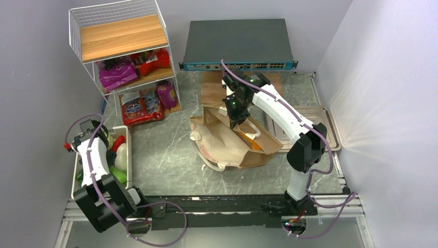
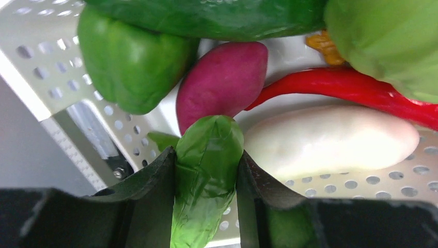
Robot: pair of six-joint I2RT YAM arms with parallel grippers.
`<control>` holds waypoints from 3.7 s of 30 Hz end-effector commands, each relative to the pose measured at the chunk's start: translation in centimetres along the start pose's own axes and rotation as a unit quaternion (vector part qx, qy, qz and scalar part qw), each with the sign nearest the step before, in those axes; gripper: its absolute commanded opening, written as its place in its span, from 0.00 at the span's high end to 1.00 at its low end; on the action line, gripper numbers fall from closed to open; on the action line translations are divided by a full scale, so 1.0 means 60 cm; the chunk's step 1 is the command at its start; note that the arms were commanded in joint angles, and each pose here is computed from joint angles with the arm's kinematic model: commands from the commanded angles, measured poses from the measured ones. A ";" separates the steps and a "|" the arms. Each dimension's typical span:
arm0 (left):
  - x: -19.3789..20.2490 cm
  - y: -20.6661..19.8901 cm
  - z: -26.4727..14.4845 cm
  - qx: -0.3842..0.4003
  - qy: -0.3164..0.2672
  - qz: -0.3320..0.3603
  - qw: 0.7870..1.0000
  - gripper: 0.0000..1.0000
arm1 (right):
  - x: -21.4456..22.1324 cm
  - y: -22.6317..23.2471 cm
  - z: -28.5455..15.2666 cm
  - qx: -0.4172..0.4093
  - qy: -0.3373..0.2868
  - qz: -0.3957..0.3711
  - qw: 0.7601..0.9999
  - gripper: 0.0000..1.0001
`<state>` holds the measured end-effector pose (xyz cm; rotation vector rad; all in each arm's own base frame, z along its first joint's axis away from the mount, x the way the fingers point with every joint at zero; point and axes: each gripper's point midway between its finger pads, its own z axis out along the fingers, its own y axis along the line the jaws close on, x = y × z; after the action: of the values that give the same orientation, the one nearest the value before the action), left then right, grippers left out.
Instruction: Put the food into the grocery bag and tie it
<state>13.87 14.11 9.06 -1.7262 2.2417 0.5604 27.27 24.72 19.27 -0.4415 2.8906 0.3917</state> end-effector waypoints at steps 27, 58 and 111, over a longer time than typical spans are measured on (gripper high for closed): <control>-0.075 -0.057 -0.198 0.191 -0.081 0.036 0.978 1.00 | 0.009 -0.008 -0.027 0.001 -0.024 0.002 1.000 1.00; 0.178 -0.242 -0.557 0.658 0.029 0.314 0.683 1.00 | -0.098 -0.022 -0.060 -0.041 -0.121 0.152 0.980 1.00; 0.331 -0.266 -0.645 0.630 0.085 0.356 0.685 0.01 | -0.080 -0.091 -0.123 -0.073 -0.136 0.331 0.931 1.00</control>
<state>27.59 -26.68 30.12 -0.2591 2.3824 -0.9624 32.12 18.75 22.53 0.5111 2.7807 0.6521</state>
